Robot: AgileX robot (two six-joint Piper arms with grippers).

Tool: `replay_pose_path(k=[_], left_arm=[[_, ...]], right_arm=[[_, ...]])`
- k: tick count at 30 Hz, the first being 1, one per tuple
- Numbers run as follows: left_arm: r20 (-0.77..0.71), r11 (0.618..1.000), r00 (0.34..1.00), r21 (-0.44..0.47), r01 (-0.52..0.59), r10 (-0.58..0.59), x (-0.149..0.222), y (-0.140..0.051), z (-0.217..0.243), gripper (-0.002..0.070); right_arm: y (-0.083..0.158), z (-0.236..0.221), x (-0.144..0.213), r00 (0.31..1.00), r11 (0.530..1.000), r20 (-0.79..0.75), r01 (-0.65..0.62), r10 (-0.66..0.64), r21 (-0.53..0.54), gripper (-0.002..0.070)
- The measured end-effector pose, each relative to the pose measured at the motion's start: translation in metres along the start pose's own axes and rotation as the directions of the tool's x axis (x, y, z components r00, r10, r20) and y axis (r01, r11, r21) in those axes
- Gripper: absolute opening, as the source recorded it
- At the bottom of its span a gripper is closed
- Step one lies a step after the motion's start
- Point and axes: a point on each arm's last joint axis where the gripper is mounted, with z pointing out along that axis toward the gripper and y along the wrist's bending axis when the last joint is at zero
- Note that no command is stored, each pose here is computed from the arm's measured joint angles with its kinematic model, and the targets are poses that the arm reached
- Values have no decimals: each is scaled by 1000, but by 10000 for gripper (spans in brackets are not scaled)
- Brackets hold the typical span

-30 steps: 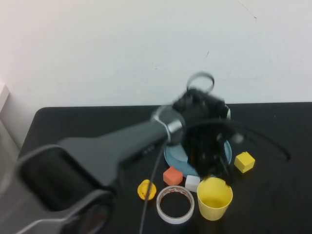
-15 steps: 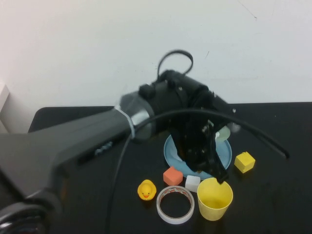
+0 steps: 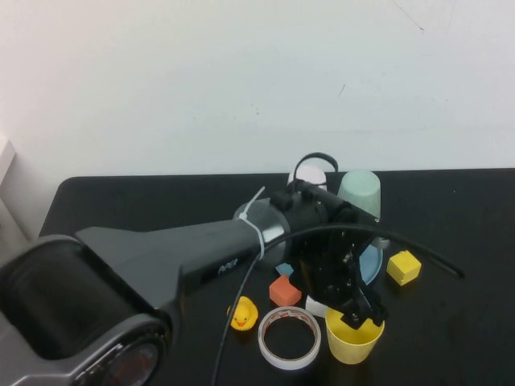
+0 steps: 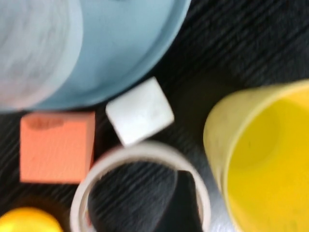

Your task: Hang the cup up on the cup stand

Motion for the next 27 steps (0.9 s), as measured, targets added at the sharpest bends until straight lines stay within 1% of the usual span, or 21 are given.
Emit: replay_pose_path(k=[3, 6, 8, 10, 12, 15, 16, 17, 20, 24, 27], left_arm=[[12, 1000, 1000, 1, 28, -28, 0, 1, 9, 537], [-1, 999, 999, -1, 38, -38, 2, 2, 19, 497], [-14, 999, 999, -3, 42, -42, 4, 2, 27, 439], [-30, 999, 999, -6, 43, -43, 7, 3, 35, 363], [-44, 999, 998, -8, 44, -44, 9, 4, 41, 268], [-50, 999, 998, -9, 39, -40, 10, 5, 45, 102], [-45, 999, 998, -7, 39, -39, 9, 5, 44, 67], [-44, 999, 998, -6, 42, -42, 9, 6, 44, 47], [-32, 998, 998, 9, 56, -55, 3, 9, 39, 15], [-25, 997, 998, 57, 53, -52, -5, 8, 29, 12], [-17, 997, 1000, 74, 3, -2, -8, 6, 12, 11]], right_arm=[[0, 0, 0, 1000, 1000, 0, 4, -4, 0, -1], [0, 0, 0, 1000, 1000, 0, 6, -6, 0, -1], [0, 0, 0, 1000, 1000, 0, 6, -6, 0, -1], [0, 0, 0, 1000, 1000, 0, 8, -8, 0, -1], [0, 0, 0, 1000, 1000, 0, 9, -9, 0, -1], [0, 0, 0, 1000, 1000, 0, 9, -9, 0, -1], [0, 0, 0, 1000, 1000, 0, 9, -9, 0, -1], [0, 0, 0, 1000, 1000, 0, 10, -10, 0, -1], [0, 0, 0, 1000, 1000, 0, 15, -15, 0, -1], [0, 0, 0, 1000, 1000, 1, 21, -21, -2, -1], [0, 0, 0, 1000, 1000, 1, 21, -21, -3, -1]])
